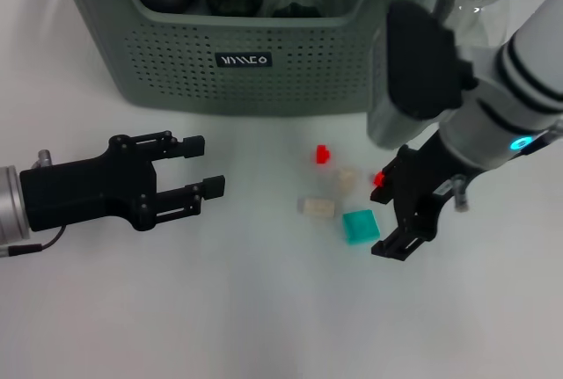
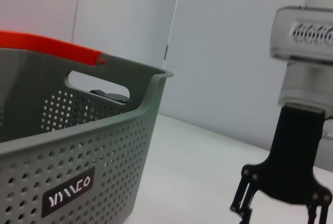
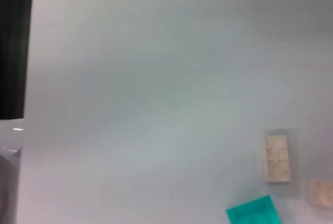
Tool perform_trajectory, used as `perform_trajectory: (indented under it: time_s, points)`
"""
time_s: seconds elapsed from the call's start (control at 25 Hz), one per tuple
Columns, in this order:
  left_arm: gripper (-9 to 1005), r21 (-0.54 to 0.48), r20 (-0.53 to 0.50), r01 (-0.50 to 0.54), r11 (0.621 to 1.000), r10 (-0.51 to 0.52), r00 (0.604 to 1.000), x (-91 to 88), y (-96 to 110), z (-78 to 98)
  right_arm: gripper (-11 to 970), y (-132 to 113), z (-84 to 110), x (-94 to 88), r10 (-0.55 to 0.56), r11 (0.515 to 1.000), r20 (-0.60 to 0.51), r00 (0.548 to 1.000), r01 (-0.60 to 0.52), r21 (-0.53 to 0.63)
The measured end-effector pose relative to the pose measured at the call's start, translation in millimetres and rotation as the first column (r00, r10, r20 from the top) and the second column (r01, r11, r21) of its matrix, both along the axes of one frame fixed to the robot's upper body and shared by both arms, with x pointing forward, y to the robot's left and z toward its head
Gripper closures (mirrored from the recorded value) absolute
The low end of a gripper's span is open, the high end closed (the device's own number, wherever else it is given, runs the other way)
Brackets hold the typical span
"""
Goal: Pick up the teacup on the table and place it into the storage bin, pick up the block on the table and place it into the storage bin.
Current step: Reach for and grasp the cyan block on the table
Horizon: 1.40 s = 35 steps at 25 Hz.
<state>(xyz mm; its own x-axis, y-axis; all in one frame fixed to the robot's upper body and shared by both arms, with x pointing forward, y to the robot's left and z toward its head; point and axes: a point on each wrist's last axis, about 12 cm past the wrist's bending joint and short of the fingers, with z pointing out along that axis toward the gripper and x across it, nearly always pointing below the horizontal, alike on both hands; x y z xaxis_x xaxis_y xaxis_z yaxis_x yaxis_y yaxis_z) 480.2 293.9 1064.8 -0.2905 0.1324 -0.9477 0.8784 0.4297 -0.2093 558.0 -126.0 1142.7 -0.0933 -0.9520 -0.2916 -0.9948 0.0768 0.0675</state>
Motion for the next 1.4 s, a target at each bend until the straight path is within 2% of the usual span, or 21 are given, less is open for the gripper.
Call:
perform_trajectory:
  time_s: [0.24, 0.68, 1.4]
  points:
    - [364, 0.000, 0.000, -0.002, 1.000, 0.002, 1.000, 0.3, 0, -0.2, 287, 5, -19.3, 5.2, -0.028, 0.999, -0.001, 1.000, 0.028, 0.025]
    - [364, 0.004, -0.002, -0.010, 1.000, 0.010, 1.000, 0.9, 0, -1.3, 313, 5, -36.4, 8.4, -0.036, 0.998, -0.013, 0.999, 0.037, 0.049]
    - [363, 0.001, -0.002, -0.021, 1.000, 0.021, 1.000, 0.3, 2, -1.3, 356, 4, -35.6, 8.4, -0.042, 0.999, -0.026, 0.999, 0.042, 0.031]
